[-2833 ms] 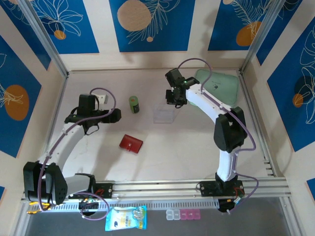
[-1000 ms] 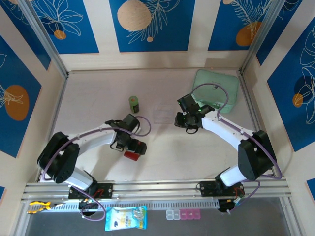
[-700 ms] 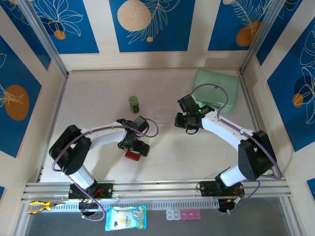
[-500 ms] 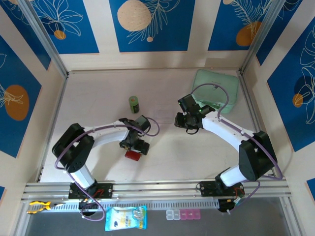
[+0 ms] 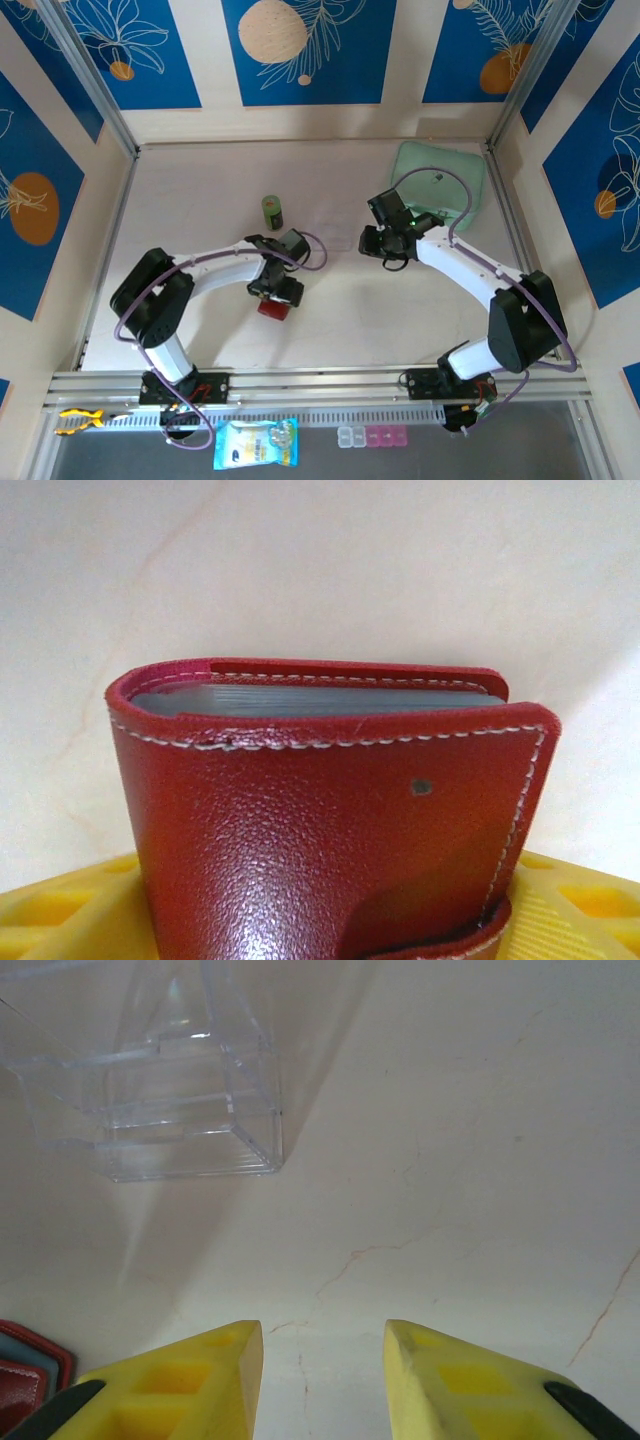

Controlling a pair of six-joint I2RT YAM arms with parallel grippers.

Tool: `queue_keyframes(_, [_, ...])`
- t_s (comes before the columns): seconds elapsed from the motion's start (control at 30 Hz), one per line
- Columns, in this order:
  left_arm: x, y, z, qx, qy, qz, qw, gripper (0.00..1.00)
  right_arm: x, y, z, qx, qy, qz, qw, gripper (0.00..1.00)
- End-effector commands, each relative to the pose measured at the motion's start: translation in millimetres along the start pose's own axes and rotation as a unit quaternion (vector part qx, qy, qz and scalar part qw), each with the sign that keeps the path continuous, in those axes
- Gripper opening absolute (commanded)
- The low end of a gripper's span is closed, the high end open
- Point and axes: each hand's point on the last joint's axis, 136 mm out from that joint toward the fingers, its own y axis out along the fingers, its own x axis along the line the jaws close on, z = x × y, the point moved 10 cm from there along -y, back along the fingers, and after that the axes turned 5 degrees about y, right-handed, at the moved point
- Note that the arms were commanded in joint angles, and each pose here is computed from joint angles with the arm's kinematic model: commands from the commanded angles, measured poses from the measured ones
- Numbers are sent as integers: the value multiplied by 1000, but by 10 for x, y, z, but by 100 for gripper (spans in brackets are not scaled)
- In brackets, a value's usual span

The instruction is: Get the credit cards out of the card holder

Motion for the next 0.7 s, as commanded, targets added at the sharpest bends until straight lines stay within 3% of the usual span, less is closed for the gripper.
queue_keyframes(0.0, [-20, -26, -175, -18, -18, -3, 1000, 75, -4, -154, -40, -7, -5, -22, 1000, 37])
queue_keyframes(0.23, [-97, 109, -323, -5, -48, 41, 998, 78, -21, -193, -16, 0, -1, -33, 999, 38])
queue_keyframes(0.67, [-160, -57, -140, -24, -85, 118, 989, 82, 174, -117, 110, 35, 3, -57, 998, 39])
